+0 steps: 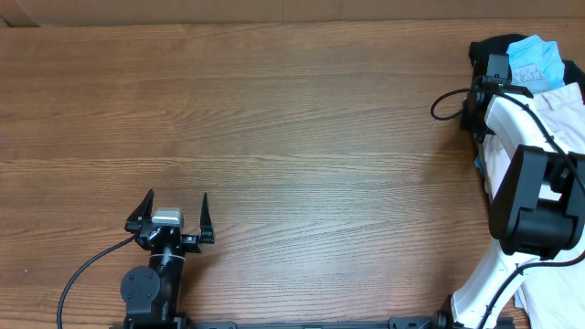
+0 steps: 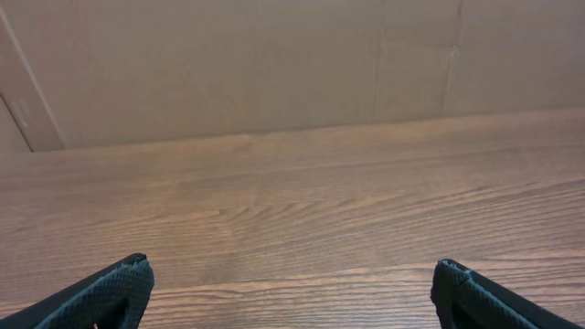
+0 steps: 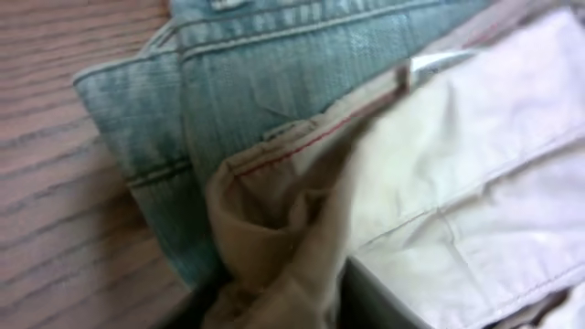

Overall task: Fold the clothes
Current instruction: 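Grasp the beige shorts' waistband with the right gripper and lift, then drag the beige shorts left and lay them flat mid-table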

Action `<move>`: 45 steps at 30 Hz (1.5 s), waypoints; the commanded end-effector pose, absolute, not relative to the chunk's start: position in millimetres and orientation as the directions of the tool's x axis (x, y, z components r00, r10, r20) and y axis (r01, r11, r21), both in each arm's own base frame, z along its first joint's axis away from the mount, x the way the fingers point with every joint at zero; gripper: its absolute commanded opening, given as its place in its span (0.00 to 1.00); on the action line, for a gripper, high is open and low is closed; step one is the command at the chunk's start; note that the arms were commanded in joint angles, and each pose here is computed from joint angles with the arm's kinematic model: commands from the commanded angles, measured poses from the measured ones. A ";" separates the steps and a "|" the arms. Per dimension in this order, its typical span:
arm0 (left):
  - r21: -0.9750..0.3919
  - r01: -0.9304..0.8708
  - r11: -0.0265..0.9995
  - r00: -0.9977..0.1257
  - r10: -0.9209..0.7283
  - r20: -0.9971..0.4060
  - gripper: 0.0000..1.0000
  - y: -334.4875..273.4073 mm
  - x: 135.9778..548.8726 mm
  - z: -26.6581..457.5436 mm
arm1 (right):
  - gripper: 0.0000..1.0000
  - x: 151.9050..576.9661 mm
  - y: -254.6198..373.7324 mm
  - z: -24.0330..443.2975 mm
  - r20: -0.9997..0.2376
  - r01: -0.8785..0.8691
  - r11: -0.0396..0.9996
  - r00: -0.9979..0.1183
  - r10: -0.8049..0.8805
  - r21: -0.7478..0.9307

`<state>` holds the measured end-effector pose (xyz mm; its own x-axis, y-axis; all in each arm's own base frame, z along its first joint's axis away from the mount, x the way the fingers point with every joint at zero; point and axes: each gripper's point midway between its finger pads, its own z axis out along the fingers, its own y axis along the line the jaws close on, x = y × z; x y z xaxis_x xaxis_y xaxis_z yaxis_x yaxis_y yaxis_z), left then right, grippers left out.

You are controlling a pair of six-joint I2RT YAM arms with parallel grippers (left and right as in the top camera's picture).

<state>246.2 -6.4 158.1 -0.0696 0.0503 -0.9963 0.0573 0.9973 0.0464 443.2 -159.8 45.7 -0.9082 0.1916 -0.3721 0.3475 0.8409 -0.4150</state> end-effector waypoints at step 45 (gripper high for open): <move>0.031 0.055 0.998 -0.072 0.035 -0.997 1.00 -6.7 246.2 156.6 | 0.04 451.0 180.2 328.6 -0.861 -0.227 0.936 -0.492 0.127 0.268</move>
<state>246.2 -6.4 158.1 -0.0696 0.0503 -0.9963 0.0573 0.9973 0.0464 456.3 120.0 313.7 -0.4935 0.1066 -0.8632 -0.0811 0.9825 0.1678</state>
